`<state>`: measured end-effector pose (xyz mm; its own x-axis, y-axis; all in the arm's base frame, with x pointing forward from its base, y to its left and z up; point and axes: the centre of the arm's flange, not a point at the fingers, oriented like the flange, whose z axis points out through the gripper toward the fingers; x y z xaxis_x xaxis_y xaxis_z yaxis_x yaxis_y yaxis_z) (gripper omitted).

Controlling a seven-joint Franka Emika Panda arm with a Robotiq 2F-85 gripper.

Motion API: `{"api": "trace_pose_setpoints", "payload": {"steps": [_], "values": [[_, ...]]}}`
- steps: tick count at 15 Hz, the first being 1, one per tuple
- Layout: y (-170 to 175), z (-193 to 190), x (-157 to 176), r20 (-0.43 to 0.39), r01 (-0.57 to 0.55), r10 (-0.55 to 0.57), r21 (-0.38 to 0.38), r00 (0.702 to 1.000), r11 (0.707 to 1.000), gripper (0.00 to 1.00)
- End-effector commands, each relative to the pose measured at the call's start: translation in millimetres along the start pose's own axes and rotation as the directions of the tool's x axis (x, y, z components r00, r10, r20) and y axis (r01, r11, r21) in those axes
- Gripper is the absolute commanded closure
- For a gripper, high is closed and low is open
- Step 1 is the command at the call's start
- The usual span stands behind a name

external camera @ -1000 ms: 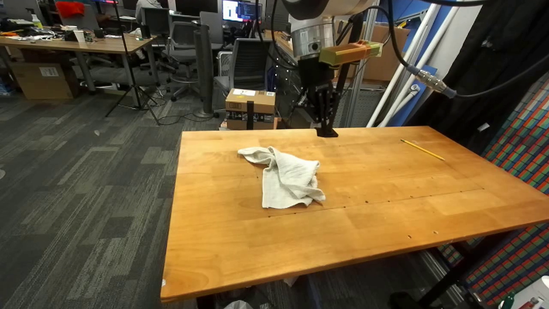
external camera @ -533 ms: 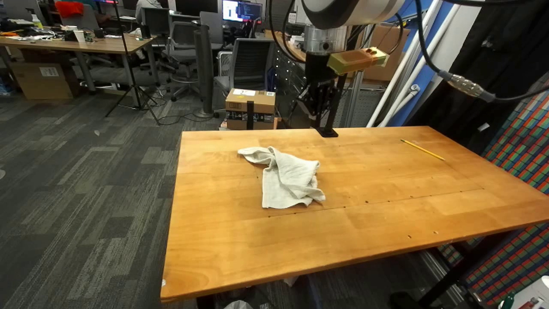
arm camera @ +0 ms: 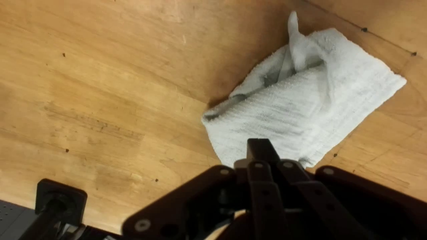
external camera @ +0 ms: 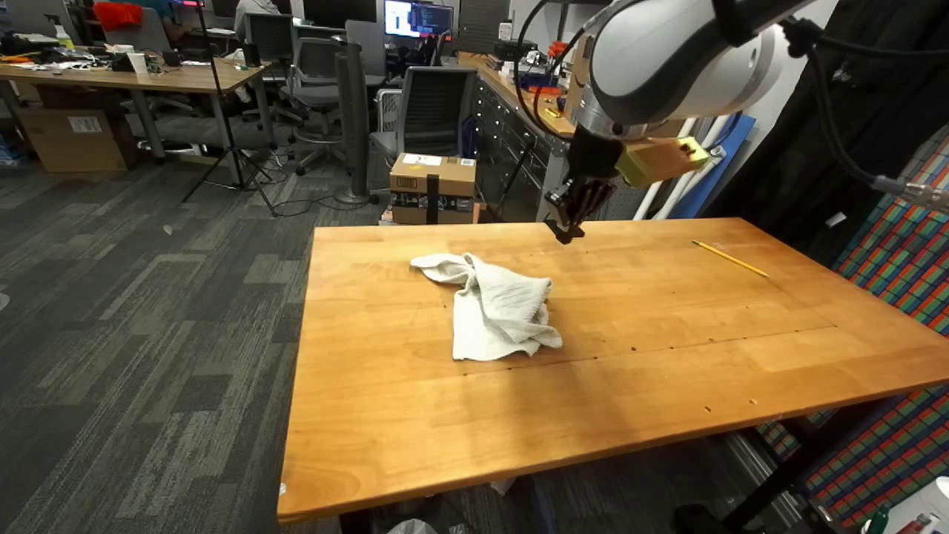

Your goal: Fold the towel twice on the table

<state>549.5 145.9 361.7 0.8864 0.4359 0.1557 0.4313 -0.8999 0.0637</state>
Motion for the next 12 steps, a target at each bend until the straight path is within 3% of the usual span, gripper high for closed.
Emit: {"api": "trace_pose_setpoints", "payload": {"steps": [1,4,12], "values": [[1,5,-11,0.013,-0.005,0.005,0.000,1.000,1.000,0.96],[1,10,-32,0.027,-0.011,0.011,-0.003,1.000,1.000,0.73],[1,7,-34,0.023,-0.011,0.011,-0.005,1.000,1.000,0.72]]}}
